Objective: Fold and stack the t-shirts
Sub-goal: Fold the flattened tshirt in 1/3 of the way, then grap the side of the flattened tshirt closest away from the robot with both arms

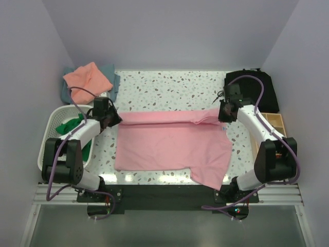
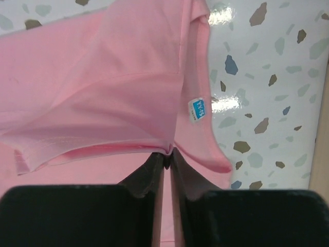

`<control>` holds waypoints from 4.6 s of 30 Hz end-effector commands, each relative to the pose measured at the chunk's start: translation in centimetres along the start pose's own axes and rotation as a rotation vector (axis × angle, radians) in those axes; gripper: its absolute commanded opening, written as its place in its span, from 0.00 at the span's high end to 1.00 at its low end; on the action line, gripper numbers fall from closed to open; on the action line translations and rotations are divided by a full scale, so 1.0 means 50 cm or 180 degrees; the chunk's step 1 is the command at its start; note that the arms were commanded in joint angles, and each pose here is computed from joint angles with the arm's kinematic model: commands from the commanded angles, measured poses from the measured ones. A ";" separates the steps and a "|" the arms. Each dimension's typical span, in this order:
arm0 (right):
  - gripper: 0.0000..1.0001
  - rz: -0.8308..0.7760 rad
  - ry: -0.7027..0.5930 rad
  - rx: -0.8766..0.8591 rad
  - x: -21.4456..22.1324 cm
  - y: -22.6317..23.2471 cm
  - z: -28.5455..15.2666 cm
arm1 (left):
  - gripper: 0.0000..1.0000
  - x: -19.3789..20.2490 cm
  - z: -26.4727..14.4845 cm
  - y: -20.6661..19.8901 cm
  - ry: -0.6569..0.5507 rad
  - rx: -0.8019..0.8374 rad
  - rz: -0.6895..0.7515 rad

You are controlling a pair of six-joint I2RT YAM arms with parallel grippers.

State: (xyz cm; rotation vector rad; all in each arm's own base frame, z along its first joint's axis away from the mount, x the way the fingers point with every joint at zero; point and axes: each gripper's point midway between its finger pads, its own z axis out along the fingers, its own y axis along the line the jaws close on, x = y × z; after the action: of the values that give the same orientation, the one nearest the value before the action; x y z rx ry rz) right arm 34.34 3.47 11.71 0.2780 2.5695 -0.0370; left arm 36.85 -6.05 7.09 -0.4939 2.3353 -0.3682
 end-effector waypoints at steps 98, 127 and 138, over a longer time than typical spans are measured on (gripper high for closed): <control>0.28 0.1313 0.0566 -0.0167 0.401 -0.033 -0.061 | 0.24 0.237 -0.135 0.127 0.0043 -0.0445 -0.0674; 1.00 0.1266 0.0406 -0.0479 0.373 0.010 -0.016 | 1.00 0.298 -0.119 0.155 0.0158 -0.0434 -0.0682; 1.00 0.1128 -0.0210 -0.0568 0.244 0.005 -0.118 | 1.00 0.212 -0.150 0.099 -0.0006 -0.0263 -0.0570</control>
State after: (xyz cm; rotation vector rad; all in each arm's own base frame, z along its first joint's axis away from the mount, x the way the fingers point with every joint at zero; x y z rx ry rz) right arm 19.76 7.33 6.89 0.6966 2.4768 0.3534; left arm 22.00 -5.21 1.73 -0.7952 2.3412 -0.3400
